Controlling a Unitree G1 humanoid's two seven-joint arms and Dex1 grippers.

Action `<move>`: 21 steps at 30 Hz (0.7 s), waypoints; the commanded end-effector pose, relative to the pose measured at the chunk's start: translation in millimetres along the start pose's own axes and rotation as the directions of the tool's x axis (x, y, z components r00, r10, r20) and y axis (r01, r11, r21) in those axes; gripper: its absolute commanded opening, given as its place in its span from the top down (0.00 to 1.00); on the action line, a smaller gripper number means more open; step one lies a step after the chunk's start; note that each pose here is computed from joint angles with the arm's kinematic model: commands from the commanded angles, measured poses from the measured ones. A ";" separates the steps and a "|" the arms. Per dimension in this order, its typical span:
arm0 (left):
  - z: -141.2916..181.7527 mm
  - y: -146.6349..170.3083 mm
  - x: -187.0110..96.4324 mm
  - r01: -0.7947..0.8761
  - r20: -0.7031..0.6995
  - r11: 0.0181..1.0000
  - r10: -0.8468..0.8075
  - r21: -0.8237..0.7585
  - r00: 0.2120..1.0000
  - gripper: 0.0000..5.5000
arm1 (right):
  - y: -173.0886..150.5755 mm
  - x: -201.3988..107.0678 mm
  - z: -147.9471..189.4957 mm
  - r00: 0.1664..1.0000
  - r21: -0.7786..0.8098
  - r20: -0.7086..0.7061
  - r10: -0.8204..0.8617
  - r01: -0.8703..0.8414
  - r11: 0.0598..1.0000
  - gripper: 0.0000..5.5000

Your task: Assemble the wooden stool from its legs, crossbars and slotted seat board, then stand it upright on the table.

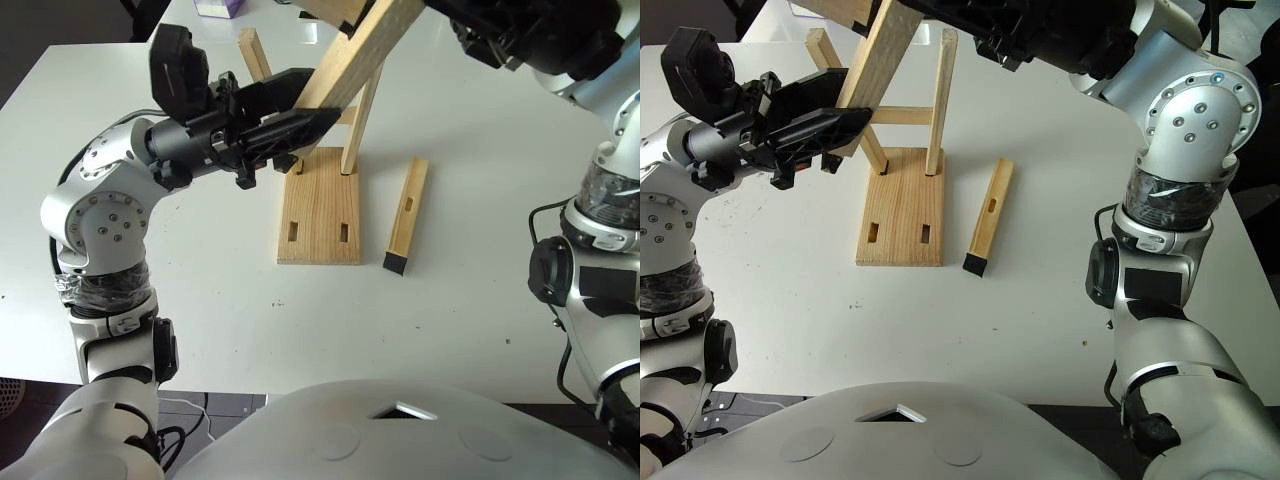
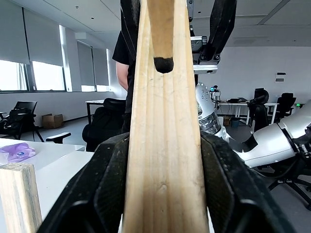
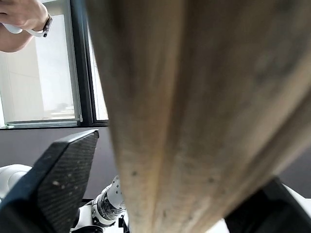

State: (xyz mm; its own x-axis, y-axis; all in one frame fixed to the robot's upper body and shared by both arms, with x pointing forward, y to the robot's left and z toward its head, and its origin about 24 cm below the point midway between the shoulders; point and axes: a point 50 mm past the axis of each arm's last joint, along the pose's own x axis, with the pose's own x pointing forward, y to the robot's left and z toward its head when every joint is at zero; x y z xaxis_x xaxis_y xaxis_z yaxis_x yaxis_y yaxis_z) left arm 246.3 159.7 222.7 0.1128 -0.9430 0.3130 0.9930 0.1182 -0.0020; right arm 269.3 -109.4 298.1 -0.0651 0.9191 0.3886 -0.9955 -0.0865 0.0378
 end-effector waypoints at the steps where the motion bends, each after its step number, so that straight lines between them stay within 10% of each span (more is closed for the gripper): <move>1: 0.1 -1.0 -0.9 0.007 -0.024 1.000 -0.007 0.009 1.000 0.63 | 3.0 1.6 1.1 0.999 -0.008 -0.025 0.022 -0.022 1.000 0.49; 21: -1.8 6.9 -8.9 -0.044 -0.056 0.998 0.046 0.037 0.997 0.63 | 5.3 -19.1 -18.6 0.981 -0.100 -0.192 -0.003 -0.017 0.995 0.63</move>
State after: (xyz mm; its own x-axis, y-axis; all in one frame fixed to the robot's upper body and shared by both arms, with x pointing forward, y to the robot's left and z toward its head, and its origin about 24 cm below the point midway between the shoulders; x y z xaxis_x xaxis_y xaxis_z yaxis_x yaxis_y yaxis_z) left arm 244.2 158.4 213.0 0.0700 -0.9681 0.2405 0.9972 0.0741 0.0083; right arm 263.5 -114.0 285.5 -0.1176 0.9453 0.3043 -0.9927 -0.1035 -0.0622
